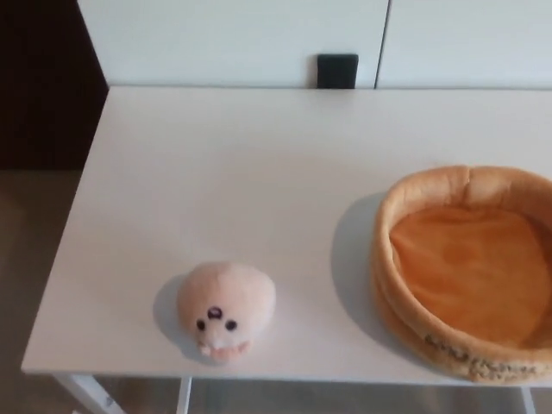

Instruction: The robot walks towards a table in front, picks a dumpling toy with left hand and puts it in an orange round plate

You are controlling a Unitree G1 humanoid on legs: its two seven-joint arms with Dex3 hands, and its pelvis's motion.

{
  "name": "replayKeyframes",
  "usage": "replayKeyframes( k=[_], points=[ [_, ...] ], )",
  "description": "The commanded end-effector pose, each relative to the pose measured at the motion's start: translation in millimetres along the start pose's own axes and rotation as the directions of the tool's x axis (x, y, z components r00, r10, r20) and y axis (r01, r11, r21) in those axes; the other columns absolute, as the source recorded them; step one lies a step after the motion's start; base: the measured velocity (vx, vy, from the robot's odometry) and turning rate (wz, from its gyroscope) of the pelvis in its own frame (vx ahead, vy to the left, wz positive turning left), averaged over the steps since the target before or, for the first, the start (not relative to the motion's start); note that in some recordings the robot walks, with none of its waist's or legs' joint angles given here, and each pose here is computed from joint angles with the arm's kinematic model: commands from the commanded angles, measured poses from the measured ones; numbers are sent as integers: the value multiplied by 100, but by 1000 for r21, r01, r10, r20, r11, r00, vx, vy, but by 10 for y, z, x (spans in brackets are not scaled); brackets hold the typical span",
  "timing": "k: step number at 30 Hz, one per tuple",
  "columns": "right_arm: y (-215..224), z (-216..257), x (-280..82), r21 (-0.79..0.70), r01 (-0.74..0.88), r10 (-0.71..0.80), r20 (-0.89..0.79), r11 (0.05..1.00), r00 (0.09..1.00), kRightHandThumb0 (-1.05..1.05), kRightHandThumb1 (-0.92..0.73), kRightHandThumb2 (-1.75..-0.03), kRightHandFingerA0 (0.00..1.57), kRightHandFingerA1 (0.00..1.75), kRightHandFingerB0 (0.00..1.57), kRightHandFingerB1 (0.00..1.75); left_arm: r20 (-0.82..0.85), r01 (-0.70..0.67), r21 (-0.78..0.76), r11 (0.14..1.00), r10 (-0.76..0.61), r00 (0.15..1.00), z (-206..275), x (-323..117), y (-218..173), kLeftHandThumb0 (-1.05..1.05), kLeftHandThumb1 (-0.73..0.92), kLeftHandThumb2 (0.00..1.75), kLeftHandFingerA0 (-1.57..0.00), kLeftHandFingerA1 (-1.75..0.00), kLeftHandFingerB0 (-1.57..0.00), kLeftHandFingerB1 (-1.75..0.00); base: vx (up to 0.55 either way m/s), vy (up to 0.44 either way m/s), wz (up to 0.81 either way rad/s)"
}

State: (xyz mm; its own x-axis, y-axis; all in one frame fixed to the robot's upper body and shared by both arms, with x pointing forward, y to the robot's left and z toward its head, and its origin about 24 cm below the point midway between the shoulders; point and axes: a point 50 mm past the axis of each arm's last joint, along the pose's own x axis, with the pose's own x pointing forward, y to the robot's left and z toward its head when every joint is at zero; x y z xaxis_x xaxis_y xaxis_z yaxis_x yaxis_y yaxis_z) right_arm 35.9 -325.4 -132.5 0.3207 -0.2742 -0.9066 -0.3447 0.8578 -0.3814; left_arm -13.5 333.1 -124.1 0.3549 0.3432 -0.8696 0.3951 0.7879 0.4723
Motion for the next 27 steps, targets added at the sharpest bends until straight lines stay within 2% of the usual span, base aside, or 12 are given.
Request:
replayKeyframes(
  k=[1, 3, 4, 7, 8, 10, 11, 14, 15, 17, 18, 27],
  points=[
    [-15, -1, 4, 7, -1, 1, -13, 1000, 1000, -50, -62, -84, 57, 55, 27, 42, 5, -26, 10, 1000, 26, 1000, -9, -5, 67, -30, 62, 58, -64, -72, -30, -31, 174, 215, 3],
    [-17, -3, 1, 7, -4, 4, -11, 1000, 1000, -51, -63, -83, 54, 53, 27, 42, 3, -27, 12, 1000, 27, 1000, -15, -8, 63, -28, 61, 58, -64, -64, -28, -31, 305, 150, -34],
    [-21, -7, -1, 9, -9, 9, -10, 1000, 1000, -50, -63, -83, 54, 53, 27, 42, 1, -27, 13, 1000, 27, 1000, -25, -13, 57, -21, 43, 92, -61, -75, -13, -49, 228, 176, 3],
    [-21, -6, 0, 12, -9, 9, -11, 1000, 1000, -50, -63, -83, 54, 53, 27, 42, 1, -28, 11, 1000, 28, 1000, -26, -13, 58, -21, 43, 92, -61, -75, -13, -49, 104, 79, 4],
    [-4, -10, 4, -5, -10, 10, -20, 1000, 1000, -50, -62, -84, 57, 54, 27, 43, -11, -21, -11, 1000, 21, 1000, -46, -19, 51, -25, 61, 58, -66, -68, -24, -31, 89, 16, 10],
    [-5, -10, 3, -5, -10, 10, -19, 1000, 1000, -49, -63, -84, 58, 55, 27, 42, -11, -15, -18, 1000, 15, 1000, -47, -19, 51, -25, 61, 58, -67, -71, -23, -30, 90, -20, 7],
    [-7, -9, 3, -5, -10, 10, -18, 1000, 1000, -48, -62, -83, 58, 55, 27, 42, -9, -13, -18, 1000, 13, 1000, -47, -20, 51, -21, 45, 93, -65, -78, -8, -48, 78, -68, 8],
    [-8, -8, 2, -6, -9, 9, -16, 1000, 1000, -48, -62, -83, 58, 55, 27, 42, -7, -10, -18, 1000, 10, 1000, -48, -22, 51, -21, 45, 93, -65, -78, -8, -48, 6, -131, 4],
    [-2, -14, 1, -9, -11, 11, -18, 1000, 1000, -49, -63, -83, 57, 53, 27, 42, -12, -7, -24, 1000, 7, 1000, -64, -29, 48, -25, 62, 58, -66, -70, -22, -30, 63, -206, 16],
    [3, -12, 1, -4, -15, 15, -16, 1000, 1000, -48, -63, -83, 58, 55, 27, 42, -6, -9, -34, 999, 9, 1000, -74, -40, 49, -27, 61, 58, -66, -76, -30, -31, 74, -211, 15],
    [3, -10, 1, -1, -18, 18, -13, 1000, 1000, -41, -72, -62, 65, 44, 31, 31, -2, -11, -38, 999, 10, 1000, -76, -43, 50, -27, 61, 58, -66, -80, -30, -31, 35, -192, 17],
    [-5, 4, 4, -15, -16, 16, -10, 1000, 1000, -42, -72, -62, 65, 45, 31, 31, -3, -3, -31, 1000, 3, 1000, -85, -48, 44, -26, 63, 59, -67, -81, -28, -31, 6, -53, -2]
  ],
)
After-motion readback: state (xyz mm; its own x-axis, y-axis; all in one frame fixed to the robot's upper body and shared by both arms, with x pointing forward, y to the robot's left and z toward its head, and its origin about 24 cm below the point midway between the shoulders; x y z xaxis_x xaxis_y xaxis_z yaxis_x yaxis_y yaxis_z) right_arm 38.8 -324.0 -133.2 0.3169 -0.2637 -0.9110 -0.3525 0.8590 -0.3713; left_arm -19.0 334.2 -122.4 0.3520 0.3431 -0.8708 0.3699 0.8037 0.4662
